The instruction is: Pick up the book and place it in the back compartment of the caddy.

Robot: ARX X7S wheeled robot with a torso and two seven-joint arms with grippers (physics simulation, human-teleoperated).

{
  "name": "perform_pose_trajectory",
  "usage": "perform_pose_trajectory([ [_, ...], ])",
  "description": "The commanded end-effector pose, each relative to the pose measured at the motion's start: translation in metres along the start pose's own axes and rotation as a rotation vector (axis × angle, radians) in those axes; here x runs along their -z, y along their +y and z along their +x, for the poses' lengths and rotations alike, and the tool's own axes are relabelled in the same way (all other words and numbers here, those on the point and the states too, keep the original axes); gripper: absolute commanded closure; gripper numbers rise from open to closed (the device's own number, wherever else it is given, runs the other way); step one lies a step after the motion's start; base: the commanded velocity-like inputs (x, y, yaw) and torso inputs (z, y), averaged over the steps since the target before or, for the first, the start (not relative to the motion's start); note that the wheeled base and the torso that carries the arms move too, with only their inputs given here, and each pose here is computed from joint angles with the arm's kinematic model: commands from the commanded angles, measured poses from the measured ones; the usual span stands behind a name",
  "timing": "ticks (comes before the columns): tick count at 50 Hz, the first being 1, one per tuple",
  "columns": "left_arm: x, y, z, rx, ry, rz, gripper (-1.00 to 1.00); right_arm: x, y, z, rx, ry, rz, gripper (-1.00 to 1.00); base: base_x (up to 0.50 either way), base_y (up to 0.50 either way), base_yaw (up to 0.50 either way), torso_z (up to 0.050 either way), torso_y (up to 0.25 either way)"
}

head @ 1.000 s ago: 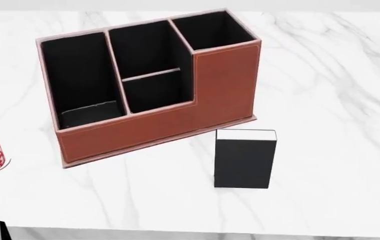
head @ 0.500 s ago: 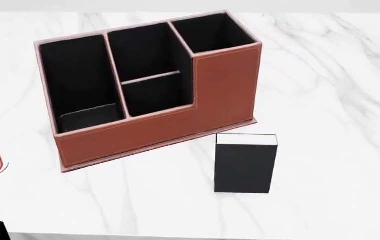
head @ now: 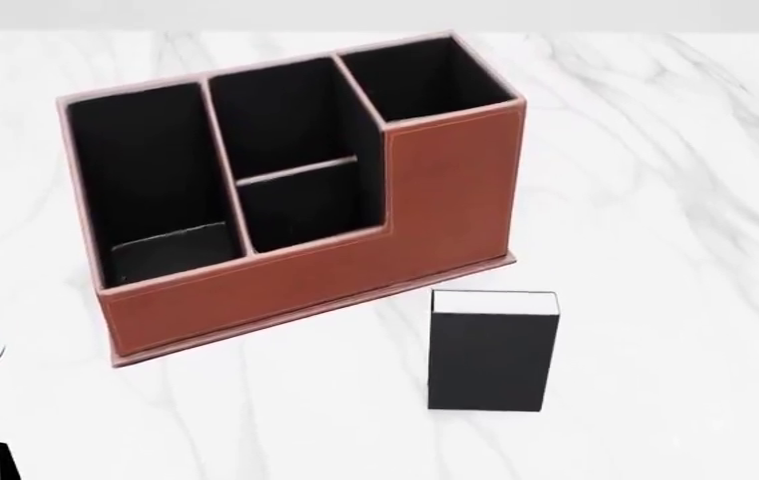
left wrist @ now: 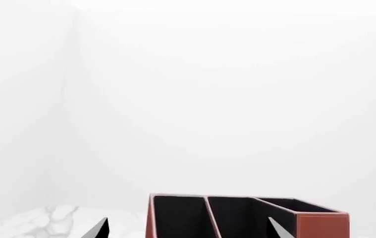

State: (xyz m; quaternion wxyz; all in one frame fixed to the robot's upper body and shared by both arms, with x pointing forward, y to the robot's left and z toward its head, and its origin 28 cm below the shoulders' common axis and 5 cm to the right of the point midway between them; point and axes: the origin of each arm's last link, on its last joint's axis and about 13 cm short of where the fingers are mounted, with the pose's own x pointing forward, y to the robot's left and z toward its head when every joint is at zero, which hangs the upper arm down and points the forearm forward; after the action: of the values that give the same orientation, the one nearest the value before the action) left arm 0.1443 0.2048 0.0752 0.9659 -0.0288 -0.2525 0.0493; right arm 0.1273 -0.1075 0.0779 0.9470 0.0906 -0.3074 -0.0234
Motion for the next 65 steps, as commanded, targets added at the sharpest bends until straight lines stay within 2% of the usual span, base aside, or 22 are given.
perform_pose_trajectory([
  [1, 0.0012, -0.0002, 0.0004, 0.0, 0.004, 0.001, -1.0, 0.0003, -0.0003, 0.0002, -0.001, -0.004, -0.001, -1.0, 0.15, 0.0, 0.0, 0.0, 0.0],
  [65, 0.0007, -0.0008, 0.0003, 0.004, 0.003, -0.002, -1.0, 0.0004, 0.0002, -0.0003, -0.008, -0.001, 0.003, -1.0, 0.15, 0.0, 0.0, 0.0, 0.0],
])
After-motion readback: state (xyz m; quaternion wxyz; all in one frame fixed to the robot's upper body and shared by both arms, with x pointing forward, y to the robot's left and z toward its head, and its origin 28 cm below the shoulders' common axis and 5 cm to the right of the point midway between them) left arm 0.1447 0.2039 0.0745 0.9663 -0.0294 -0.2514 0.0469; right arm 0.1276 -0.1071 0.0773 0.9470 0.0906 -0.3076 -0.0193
